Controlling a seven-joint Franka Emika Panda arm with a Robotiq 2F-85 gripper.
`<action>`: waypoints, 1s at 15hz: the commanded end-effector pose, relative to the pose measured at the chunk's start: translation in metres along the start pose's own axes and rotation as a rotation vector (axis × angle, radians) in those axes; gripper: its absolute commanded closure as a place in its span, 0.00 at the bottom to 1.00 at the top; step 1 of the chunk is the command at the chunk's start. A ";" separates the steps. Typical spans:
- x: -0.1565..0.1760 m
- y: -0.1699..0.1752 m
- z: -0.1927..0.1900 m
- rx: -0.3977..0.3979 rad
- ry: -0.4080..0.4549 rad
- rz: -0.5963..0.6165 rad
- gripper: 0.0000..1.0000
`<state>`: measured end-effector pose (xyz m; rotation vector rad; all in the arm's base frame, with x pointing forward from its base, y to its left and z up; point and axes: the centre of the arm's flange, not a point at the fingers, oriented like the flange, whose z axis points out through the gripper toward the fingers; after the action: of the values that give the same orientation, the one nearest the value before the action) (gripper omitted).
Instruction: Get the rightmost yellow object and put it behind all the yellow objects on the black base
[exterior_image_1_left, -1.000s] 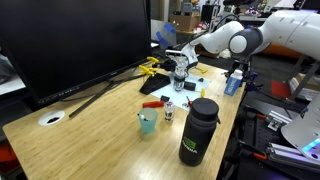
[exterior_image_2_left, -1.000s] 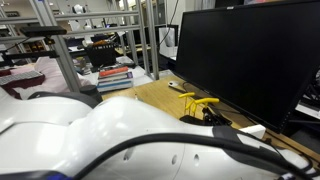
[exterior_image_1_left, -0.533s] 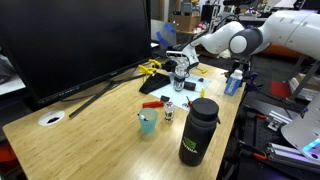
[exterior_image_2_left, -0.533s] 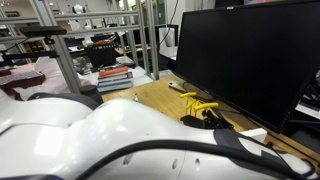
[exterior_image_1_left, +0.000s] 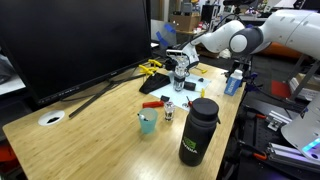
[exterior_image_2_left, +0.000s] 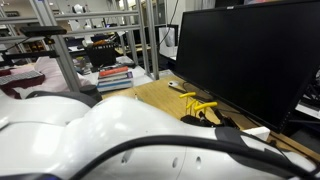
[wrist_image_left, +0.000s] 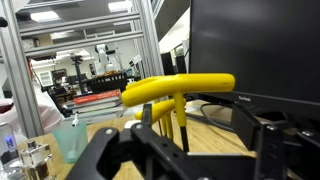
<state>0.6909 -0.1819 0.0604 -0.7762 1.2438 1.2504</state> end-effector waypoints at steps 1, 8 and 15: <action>-0.002 0.000 0.000 0.000 0.000 -0.002 0.13; -0.001 0.000 0.000 0.000 0.000 0.000 0.11; -0.013 0.005 -0.012 0.059 0.025 -0.072 0.00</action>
<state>0.6904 -0.1902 0.0601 -0.7805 1.2465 1.2078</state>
